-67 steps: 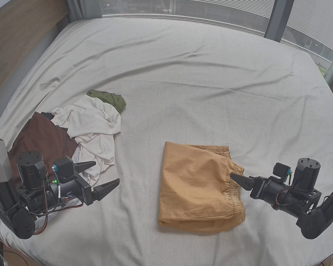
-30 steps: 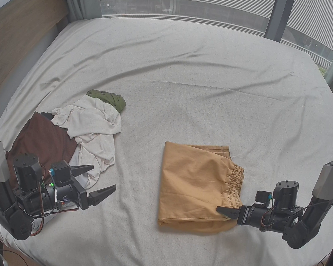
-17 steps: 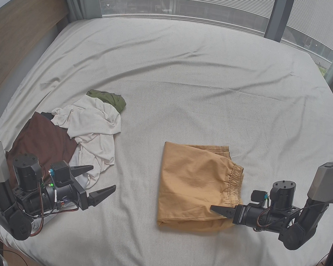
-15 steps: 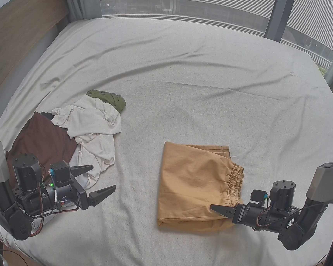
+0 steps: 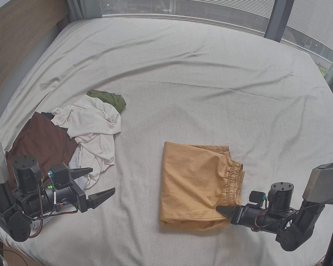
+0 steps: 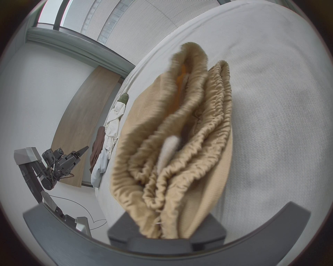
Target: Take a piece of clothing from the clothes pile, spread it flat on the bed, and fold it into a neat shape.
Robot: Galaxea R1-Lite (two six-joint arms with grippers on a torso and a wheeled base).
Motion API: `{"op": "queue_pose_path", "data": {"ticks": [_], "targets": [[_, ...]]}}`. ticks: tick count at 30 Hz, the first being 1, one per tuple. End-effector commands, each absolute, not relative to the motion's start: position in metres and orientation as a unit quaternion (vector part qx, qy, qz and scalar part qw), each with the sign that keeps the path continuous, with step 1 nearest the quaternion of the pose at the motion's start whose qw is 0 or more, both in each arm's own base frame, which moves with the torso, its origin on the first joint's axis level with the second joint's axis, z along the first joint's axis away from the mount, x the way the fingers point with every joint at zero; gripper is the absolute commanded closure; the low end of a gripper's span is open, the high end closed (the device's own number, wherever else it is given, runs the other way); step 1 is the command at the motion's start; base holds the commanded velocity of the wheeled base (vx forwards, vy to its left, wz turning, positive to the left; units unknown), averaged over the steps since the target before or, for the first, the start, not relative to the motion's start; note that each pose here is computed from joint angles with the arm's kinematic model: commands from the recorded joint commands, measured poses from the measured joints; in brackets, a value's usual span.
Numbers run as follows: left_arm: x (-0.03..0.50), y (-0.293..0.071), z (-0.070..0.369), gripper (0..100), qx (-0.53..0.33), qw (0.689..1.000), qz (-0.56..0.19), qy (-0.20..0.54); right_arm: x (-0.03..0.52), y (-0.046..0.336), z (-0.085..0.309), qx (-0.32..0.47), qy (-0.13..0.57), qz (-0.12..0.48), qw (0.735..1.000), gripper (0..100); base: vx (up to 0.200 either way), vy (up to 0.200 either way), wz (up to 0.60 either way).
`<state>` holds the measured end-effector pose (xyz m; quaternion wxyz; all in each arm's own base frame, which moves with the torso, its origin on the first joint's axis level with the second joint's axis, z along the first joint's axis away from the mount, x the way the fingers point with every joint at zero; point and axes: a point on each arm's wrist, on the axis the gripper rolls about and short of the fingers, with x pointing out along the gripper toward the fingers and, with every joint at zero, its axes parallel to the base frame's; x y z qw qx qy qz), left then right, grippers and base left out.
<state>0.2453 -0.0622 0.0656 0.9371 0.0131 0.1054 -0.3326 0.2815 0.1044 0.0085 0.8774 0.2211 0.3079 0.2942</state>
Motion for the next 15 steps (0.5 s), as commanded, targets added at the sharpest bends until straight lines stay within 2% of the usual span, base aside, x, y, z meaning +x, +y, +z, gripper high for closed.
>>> {"op": "queue_pose_path", "data": {"ticks": [1, 15], "targets": [[0.237, -0.062, 0.067, 0, 0.013, 0.935, -0.336, 0.11, 0.28, 0.112, 0.015, 0.217, 0.284, 0.315, 0.879, 100, 0.0, 0.0, 0.0], [0.227, -0.045, 0.061, 0, 0.045, 0.941, -0.312, 0.124, 0.274, 0.14, 0.071, 0.219, 0.173, 0.393, 0.876, 100, 0.0, 0.0, 0.0]]}}
